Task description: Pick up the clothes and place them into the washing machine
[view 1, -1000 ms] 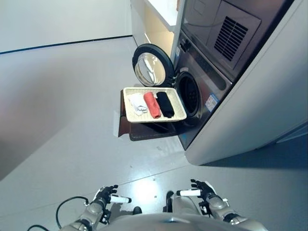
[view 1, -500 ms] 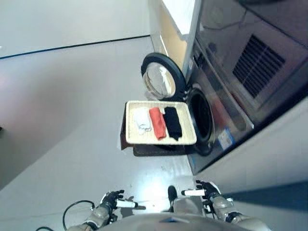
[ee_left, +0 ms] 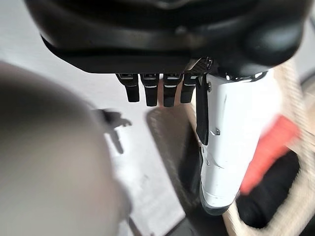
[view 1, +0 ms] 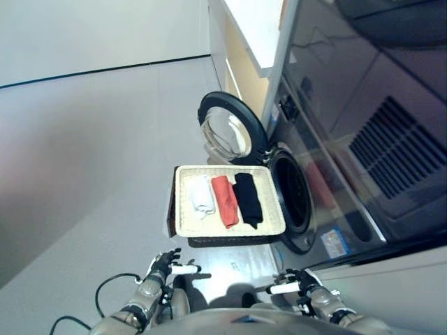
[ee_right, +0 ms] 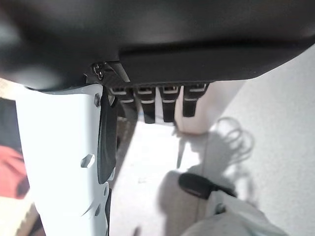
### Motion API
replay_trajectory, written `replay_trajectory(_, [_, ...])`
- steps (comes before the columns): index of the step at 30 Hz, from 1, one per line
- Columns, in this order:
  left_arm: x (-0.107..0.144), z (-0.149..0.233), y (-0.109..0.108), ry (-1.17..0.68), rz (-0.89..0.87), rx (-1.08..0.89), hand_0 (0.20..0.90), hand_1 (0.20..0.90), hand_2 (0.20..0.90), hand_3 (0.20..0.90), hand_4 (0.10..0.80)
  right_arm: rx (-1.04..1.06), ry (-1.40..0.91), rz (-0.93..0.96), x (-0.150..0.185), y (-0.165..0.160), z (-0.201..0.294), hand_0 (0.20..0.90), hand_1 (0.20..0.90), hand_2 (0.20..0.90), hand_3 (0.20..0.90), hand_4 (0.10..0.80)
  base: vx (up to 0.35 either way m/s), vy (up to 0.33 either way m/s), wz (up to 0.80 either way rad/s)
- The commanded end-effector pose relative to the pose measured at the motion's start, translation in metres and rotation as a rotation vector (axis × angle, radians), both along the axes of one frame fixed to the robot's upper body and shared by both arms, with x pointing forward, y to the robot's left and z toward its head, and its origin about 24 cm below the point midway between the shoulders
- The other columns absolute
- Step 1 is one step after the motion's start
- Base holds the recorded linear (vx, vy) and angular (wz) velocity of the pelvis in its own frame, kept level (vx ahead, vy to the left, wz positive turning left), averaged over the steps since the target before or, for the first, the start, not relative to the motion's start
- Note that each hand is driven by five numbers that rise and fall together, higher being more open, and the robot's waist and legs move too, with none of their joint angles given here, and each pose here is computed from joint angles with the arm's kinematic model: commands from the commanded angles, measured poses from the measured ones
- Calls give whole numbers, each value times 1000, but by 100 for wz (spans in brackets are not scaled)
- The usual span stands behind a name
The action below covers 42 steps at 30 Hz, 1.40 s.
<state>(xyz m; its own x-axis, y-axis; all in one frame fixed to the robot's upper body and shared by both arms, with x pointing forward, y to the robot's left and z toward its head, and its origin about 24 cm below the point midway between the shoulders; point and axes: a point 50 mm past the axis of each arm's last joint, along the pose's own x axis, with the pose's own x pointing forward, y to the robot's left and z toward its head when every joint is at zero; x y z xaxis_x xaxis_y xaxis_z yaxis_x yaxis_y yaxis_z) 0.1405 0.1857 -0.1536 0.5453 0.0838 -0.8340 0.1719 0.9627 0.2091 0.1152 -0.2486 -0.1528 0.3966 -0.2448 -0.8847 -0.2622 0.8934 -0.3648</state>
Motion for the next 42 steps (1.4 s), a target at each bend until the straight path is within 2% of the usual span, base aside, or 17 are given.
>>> replay_trajectory(1, [-13,-2,17,34,-2,63,900,900,900,900,800,-15,-47,-28,0,-6,3,900,900,900,900,800,272,104,-50])
replay_trajectory(5, [-19,-4,22,57,-25,80,900,900,900,900,800,3,-21,-47,-8,-2,-1,900,900,900,900,800,407,228,-88])
replay_trajectory(9, [-6,3,33,9,-27,112,900,900,900,900,800,40,-27,-75,-9,7,-4,900,900,900,900,800,335,241,-31])
replay_trajectory(14, [11,11,36,-42,-47,121,900,900,900,900,800,35,-92,-49,11,8,3,900,900,900,900,800,114,208,-7])
replay_trajectory(18, [1,8,41,-8,-56,129,900,900,900,900,800,17,-127,-47,22,2,8,900,900,900,900,800,294,158,4])
replay_trajectory(23, [-7,4,38,18,-71,115,900,900,900,900,800,0,-146,-39,29,-2,12,900,900,900,900,800,245,-54,4])
replay_trajectory(29, [-17,-1,31,40,-47,91,900,900,900,900,800,23,-94,-41,12,4,4,900,900,900,900,800,156,-111,25])
replay_trajectory(37, [-10,2,33,20,-40,93,900,900,900,900,800,35,-96,-39,13,5,4,900,900,900,900,800,47,-105,2])
replay_trajectory(39, [5,8,33,-36,-30,94,900,900,900,900,800,34,-127,-23,23,6,8,900,900,900,900,800,-74,-131,28])
replay_trajectory(42, [8,9,30,-49,-31,87,900,900,900,900,800,25,-139,-24,28,3,10,900,900,900,900,800,5,-32,35])
